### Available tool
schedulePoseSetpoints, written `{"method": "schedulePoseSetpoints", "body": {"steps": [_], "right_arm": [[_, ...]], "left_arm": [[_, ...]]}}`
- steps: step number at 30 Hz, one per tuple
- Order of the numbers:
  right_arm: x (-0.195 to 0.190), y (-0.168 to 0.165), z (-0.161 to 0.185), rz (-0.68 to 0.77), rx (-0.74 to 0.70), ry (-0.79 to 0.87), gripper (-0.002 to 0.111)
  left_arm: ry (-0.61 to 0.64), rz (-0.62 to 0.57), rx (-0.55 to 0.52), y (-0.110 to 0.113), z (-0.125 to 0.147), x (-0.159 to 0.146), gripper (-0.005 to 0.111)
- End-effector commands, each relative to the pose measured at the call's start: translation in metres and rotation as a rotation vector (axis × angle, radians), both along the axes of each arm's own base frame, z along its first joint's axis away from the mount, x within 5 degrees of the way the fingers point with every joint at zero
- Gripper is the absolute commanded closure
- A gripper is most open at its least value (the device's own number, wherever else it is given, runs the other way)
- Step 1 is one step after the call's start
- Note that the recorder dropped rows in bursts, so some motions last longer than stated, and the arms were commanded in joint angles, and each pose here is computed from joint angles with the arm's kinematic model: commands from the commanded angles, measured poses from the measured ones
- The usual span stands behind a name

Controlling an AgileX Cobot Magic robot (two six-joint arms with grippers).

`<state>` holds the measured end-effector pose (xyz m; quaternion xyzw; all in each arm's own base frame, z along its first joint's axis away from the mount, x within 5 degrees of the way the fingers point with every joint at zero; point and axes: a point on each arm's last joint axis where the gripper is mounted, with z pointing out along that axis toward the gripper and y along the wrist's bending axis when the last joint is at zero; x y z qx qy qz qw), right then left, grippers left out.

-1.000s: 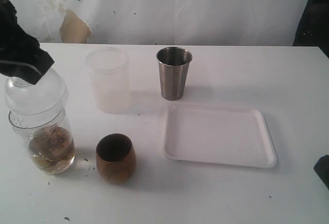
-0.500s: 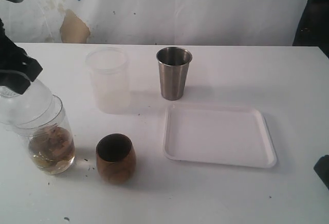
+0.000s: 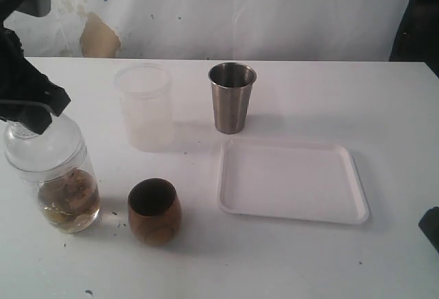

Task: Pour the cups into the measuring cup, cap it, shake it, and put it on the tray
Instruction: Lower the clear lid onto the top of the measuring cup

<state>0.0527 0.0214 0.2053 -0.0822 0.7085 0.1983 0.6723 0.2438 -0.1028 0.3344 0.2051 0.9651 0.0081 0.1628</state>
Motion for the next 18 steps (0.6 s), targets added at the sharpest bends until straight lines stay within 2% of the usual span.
{"method": "schedulePoseSetpoints", "body": {"steps": [1,18], "right_arm": [[-0.0002,-0.0001,-0.0021,0.0,-0.011,0.002,0.107],[-0.0002,-0.0001,-0.0021,0.0,-0.011,0.002,0.107]], "left_arm": [[-0.026,-0.002,-0.014,-0.0013,-0.0005,0.0035,0.107],[-0.044,-0.004,-0.02,-0.0019,0.0001,0.005,0.107]]}}
